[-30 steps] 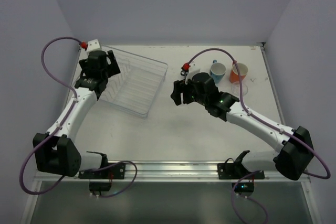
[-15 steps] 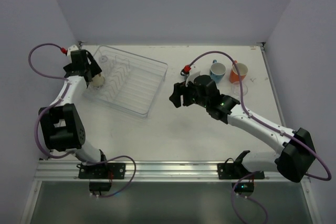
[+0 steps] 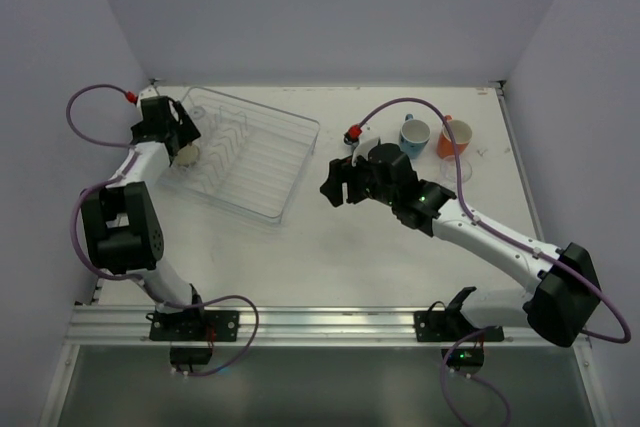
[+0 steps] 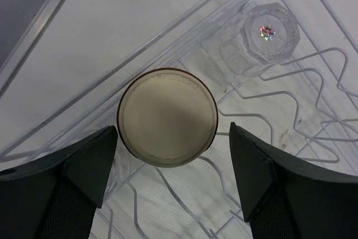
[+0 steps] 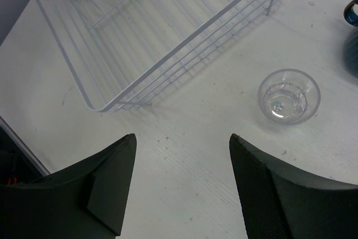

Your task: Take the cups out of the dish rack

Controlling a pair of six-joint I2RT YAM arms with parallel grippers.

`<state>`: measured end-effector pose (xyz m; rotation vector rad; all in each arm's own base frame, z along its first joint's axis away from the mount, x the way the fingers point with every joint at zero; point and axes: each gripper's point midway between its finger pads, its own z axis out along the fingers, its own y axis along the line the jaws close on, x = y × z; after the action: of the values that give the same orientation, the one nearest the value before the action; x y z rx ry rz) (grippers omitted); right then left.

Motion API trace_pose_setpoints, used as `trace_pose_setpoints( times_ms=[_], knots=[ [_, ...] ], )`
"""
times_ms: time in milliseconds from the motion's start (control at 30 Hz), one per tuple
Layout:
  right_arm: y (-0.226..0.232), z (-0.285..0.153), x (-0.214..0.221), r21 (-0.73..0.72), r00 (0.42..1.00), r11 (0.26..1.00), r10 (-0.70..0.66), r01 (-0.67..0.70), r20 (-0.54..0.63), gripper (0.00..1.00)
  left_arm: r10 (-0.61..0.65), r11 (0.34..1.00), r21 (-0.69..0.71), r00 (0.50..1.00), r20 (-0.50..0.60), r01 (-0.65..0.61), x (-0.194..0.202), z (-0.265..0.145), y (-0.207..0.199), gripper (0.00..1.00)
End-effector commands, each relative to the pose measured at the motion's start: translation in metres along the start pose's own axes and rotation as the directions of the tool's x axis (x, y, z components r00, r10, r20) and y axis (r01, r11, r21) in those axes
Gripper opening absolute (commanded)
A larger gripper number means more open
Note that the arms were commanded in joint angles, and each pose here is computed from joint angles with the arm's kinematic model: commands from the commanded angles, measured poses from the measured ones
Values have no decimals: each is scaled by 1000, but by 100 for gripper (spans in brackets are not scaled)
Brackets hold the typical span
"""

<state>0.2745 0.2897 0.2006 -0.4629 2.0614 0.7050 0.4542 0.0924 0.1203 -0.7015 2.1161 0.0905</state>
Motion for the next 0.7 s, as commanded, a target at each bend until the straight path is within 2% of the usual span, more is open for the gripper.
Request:
trace_pose_setpoints(
  times_ms=[0, 233, 433, 633, 667],
  knots=[
    [11, 1, -12, -37, 999, 999, 1, 0, 38, 70, -18, 999, 31, 998, 66, 16, -24, 3, -9, 87],
    [12, 1, -11, -41, 999, 999, -1, 3, 35, 70, -8, 1000, 23, 998, 69, 7, -28, 11, -11, 82],
    [12, 1, -12, -40, 999, 999, -4, 5, 39, 70, -1, 1000, 5, 997, 71, 1, -29, 10, -7, 67],
    [12, 1, -13, -37, 999, 999, -4, 5, 40, 70, -3, 1000, 19, 998, 64, 1, -28, 11, -10, 63],
    [12, 0, -13, -37, 999, 999, -2, 4, 40, 70, 0, 1000, 21, 998, 57, -1, -26, 12, -10, 60]
  ],
)
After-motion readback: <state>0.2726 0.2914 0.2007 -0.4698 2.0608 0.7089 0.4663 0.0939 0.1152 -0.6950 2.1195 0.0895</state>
